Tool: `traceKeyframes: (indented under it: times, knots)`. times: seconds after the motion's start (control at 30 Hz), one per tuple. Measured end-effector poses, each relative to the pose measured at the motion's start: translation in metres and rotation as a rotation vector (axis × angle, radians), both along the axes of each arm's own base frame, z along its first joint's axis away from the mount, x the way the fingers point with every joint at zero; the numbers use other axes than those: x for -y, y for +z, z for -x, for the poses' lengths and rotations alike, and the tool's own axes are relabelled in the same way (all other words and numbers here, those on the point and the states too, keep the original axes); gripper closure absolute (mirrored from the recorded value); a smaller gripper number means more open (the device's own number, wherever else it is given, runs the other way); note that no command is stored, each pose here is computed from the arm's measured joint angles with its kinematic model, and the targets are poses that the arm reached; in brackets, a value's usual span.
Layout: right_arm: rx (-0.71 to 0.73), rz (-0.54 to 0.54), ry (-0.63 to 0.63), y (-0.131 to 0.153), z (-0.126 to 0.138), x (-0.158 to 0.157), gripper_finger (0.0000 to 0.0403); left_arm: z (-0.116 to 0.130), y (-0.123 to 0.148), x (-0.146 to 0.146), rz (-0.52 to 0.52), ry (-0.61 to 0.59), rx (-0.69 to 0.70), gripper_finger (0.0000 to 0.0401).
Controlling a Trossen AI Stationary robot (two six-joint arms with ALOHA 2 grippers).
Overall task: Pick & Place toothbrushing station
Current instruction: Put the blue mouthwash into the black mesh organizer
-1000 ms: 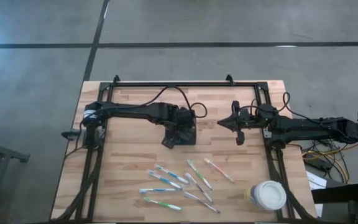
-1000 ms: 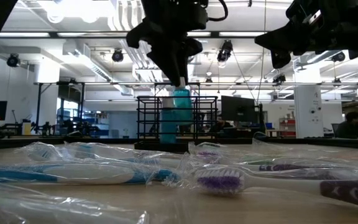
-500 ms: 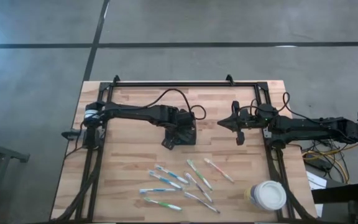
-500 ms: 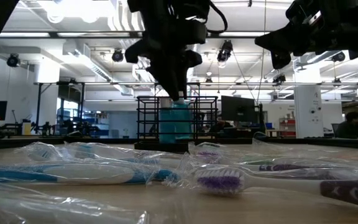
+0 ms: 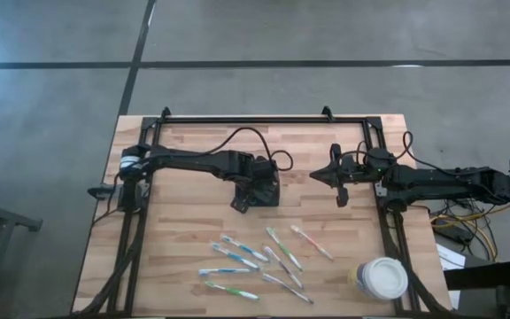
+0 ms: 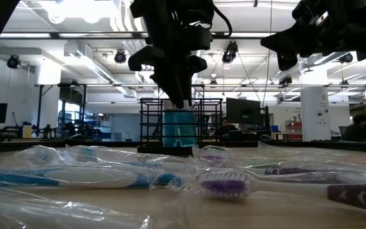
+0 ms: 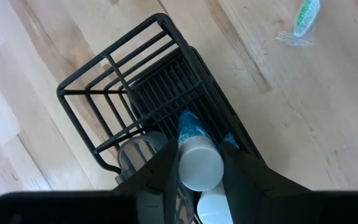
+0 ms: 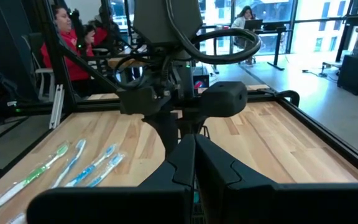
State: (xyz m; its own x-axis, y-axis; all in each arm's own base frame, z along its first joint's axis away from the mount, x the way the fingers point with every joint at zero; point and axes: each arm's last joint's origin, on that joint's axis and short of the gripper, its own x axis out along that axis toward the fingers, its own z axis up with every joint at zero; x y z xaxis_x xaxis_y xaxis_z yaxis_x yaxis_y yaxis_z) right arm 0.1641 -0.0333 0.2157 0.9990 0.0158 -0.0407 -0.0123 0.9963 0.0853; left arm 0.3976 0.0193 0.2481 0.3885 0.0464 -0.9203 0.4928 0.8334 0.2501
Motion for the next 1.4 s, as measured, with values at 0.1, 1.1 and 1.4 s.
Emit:
traceKeyframes:
  times: [0.1,1.1,1.4]
  knots:
    - [0.0,0.0,0.0,0.0,0.0,0.0,0.0394,-0.0006,0.0004,-0.0009,0.0,0.002,0.007,0.0298]
    - [-0.007,-0.001,0.0,-0.0007,0.0,0.0,0.0394,-0.0015,0.0007,-0.0011,0.019,-0.033,0.018,0.0273]
    - [-0.007,0.002,0.0,-0.0007,0.0,0.0,0.0394,-0.0019,0.0008,-0.0011,0.018,-0.034,0.023,0.024]
